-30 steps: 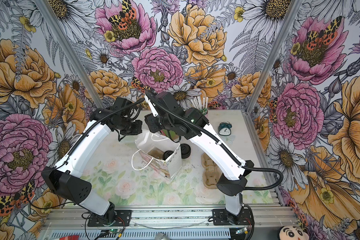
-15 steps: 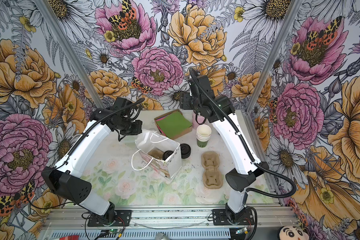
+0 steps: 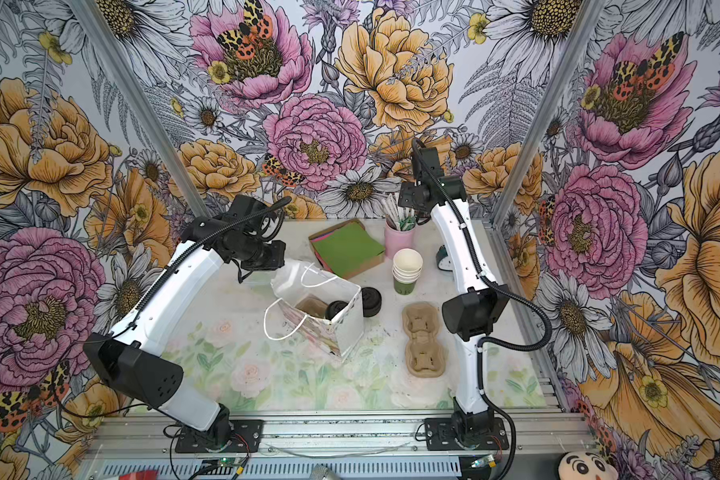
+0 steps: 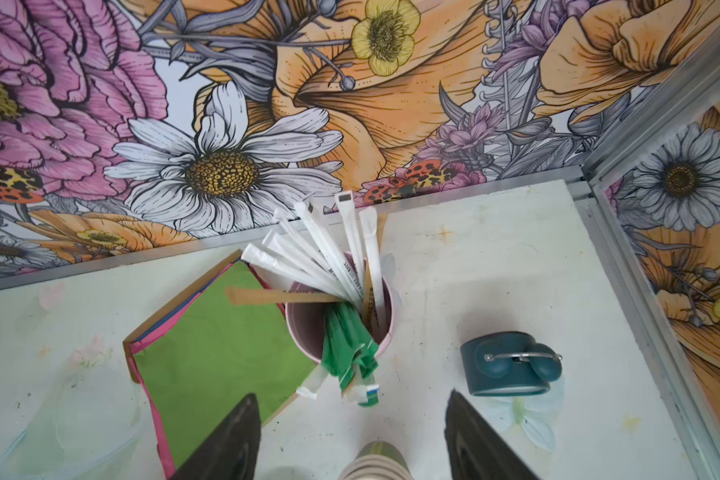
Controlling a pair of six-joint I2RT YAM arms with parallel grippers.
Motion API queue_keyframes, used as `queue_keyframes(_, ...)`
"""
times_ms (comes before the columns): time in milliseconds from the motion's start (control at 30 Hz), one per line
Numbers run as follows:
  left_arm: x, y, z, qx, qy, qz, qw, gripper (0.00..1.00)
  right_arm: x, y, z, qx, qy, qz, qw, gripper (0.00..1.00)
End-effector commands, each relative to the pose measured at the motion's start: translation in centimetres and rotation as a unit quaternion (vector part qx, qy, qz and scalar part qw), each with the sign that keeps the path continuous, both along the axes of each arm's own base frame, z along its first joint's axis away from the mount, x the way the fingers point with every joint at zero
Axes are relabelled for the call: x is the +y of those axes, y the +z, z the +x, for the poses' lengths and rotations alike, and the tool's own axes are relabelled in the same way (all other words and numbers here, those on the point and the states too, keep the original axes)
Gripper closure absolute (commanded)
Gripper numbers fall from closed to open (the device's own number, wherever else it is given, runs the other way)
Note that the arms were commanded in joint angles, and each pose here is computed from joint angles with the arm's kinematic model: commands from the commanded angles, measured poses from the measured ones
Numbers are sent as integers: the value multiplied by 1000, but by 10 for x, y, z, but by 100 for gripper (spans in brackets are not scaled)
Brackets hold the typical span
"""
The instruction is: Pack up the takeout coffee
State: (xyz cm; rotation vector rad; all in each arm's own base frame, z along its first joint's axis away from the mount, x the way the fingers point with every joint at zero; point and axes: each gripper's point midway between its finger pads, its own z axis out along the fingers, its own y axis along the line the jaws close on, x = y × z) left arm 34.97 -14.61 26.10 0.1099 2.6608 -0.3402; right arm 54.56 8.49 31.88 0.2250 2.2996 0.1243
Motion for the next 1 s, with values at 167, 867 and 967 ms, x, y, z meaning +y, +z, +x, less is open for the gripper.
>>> queue_keyframes(167, 3, -7, -11, 12, 7, 11, 1000, 100, -5, -24, 50, -23, 42, 29, 998, 39)
queue_keyframes(867, -1, -6, -9, 10, 0, 12, 1000, 100, 0, -45, 59, -9, 49, 38, 998, 57)
queue_keyframes(967, 0, -5, -8, 8, 3, 11, 1000, 100, 2, -42, 51, -2, 51, 44, 998, 58)
